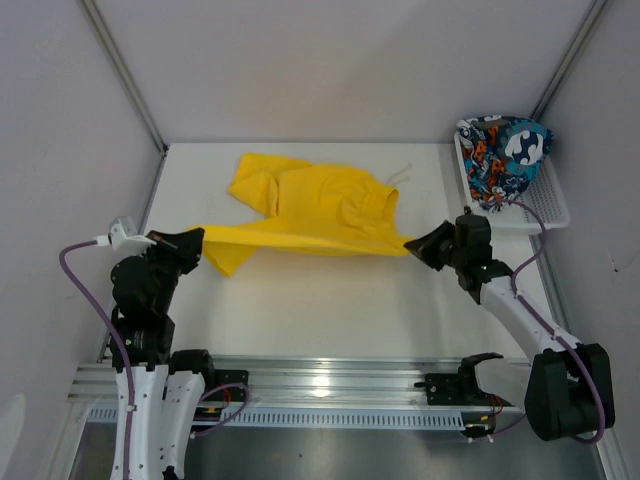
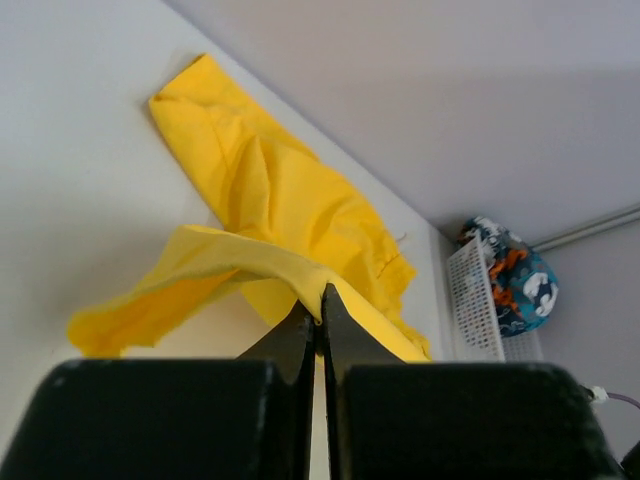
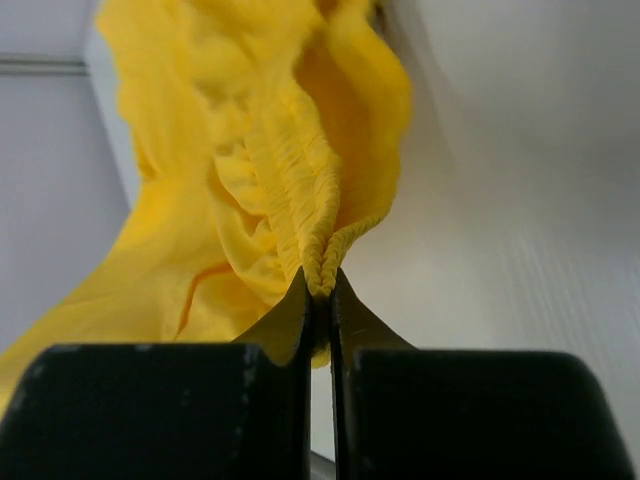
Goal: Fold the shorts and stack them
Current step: Flatten the shorts out
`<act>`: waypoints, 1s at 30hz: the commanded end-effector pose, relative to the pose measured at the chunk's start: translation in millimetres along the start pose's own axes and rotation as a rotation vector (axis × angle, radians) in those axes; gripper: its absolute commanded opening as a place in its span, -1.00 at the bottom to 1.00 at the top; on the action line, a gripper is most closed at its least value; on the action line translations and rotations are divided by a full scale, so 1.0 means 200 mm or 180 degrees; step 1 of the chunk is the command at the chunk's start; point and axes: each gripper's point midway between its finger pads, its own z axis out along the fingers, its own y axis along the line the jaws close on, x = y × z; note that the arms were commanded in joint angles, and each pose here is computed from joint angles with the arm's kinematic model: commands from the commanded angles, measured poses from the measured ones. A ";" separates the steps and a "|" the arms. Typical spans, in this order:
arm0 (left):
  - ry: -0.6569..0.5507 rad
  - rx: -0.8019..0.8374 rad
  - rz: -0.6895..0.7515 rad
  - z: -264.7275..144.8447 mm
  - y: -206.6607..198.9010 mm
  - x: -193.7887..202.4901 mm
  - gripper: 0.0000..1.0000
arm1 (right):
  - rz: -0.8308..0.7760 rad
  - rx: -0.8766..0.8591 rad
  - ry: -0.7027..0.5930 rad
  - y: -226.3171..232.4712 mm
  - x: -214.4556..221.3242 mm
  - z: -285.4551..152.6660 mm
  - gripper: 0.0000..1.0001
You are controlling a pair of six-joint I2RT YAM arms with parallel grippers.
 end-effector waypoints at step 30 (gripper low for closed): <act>-0.0123 -0.1846 0.0395 -0.13 0.57 0.00 -1.00 | -0.1183 0.1325 0.0495 -0.52 1.09 -0.33 -1.00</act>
